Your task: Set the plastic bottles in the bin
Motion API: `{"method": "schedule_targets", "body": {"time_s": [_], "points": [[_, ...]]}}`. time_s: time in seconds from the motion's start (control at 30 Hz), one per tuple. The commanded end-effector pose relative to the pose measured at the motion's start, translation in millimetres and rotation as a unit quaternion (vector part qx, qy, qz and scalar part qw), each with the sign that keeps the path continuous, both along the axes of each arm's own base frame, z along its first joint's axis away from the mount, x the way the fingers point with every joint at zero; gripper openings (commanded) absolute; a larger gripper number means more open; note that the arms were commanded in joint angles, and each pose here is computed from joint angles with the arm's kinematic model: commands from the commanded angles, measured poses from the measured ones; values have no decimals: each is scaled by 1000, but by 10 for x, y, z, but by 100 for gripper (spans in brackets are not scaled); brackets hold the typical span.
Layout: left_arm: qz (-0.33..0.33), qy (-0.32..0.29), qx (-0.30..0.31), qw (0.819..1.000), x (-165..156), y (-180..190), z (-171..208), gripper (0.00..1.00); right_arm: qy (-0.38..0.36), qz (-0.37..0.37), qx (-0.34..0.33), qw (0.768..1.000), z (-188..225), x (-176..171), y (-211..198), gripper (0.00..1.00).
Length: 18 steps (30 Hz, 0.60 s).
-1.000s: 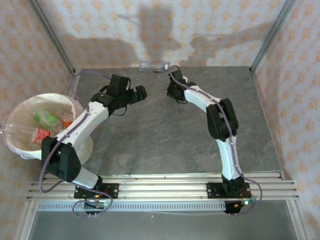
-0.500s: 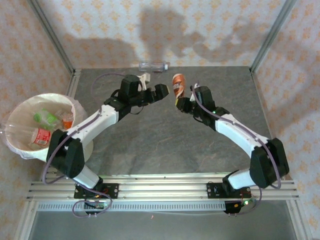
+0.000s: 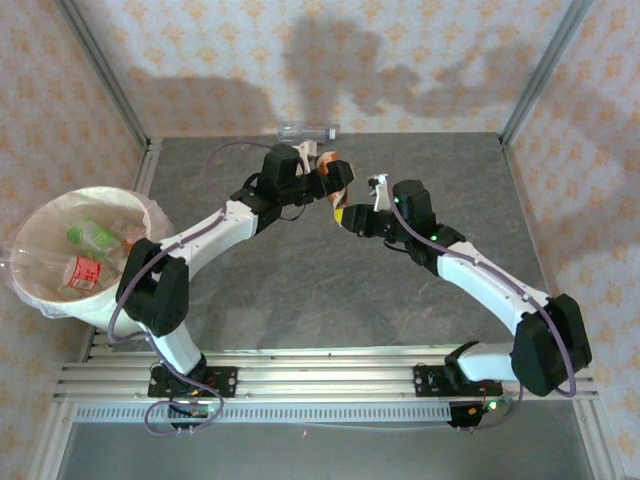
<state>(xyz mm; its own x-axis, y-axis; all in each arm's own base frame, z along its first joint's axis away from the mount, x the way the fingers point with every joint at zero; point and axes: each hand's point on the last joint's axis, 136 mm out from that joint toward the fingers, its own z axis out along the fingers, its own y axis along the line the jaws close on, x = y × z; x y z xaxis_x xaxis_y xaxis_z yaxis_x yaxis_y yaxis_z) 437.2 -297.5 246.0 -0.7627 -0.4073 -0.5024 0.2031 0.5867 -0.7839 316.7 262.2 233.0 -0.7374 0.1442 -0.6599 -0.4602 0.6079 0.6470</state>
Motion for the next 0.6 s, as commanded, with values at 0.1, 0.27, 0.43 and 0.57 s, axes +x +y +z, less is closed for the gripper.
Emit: {"method": "schedule_targets", "body": {"time_s": [0.1,0.27,0.43,0.57], "points": [[42,-52,-17,998,226,58,340,71,-37,58,30,997,223,-164,123,17],[40,-49,-28,998,217,49,333,59,-35,56,32,997,233,-167,117,19],[47,-51,-27,997,194,107,376,54,-36,38,23,998,287,-130,70,62],[80,-62,11,995,128,321,528,54,-79,13,12,997,536,-120,-52,88]]}}
